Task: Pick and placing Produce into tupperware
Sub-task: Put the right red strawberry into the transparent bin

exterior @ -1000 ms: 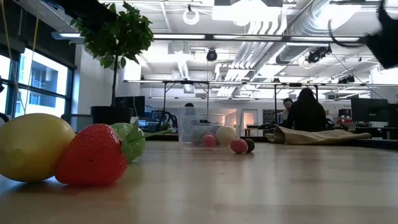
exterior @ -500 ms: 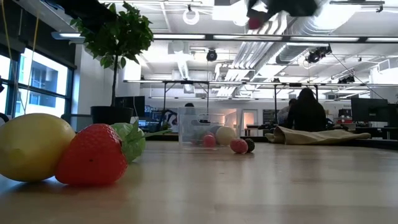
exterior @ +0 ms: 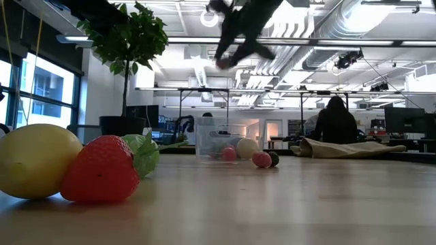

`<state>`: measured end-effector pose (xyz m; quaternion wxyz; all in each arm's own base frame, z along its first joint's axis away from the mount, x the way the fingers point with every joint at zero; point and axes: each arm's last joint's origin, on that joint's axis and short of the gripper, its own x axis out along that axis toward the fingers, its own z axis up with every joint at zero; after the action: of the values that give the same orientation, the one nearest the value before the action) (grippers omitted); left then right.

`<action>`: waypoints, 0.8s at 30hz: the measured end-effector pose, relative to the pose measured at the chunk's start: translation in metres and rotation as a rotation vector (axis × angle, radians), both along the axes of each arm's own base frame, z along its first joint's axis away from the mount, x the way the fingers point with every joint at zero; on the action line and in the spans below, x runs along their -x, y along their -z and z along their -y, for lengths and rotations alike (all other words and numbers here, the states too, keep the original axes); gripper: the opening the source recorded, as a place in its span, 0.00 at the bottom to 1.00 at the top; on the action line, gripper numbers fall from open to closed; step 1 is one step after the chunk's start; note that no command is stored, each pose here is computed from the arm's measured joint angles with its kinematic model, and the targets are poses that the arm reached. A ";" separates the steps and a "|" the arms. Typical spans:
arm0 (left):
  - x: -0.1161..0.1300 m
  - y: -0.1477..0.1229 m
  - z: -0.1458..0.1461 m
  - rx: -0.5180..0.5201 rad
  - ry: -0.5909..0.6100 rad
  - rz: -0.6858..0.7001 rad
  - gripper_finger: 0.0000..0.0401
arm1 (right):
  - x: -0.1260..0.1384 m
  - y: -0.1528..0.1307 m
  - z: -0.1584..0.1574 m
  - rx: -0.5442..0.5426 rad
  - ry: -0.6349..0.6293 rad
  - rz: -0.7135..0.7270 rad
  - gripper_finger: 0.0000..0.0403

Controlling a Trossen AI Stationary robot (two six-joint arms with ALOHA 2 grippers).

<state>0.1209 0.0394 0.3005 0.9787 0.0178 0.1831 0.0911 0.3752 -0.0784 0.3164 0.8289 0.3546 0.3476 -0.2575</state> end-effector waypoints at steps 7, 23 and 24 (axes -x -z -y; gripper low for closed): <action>0.000 0.000 0.000 0.000 -0.001 0.000 0.00 | -0.036 0.078 0.042 0.025 -0.096 -0.129 0.31; 0.000 0.000 0.000 0.000 -0.001 0.000 0.00 | -0.041 0.134 0.077 0.198 -0.270 -0.325 0.31; 0.000 0.000 0.000 0.000 0.000 0.000 0.00 | -0.041 0.134 0.078 0.201 -0.282 -0.323 0.31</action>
<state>0.1209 0.0395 0.3006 0.9787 0.0179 0.1830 0.0913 0.4157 -0.1566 0.1828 0.8213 0.1726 0.4946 -0.2260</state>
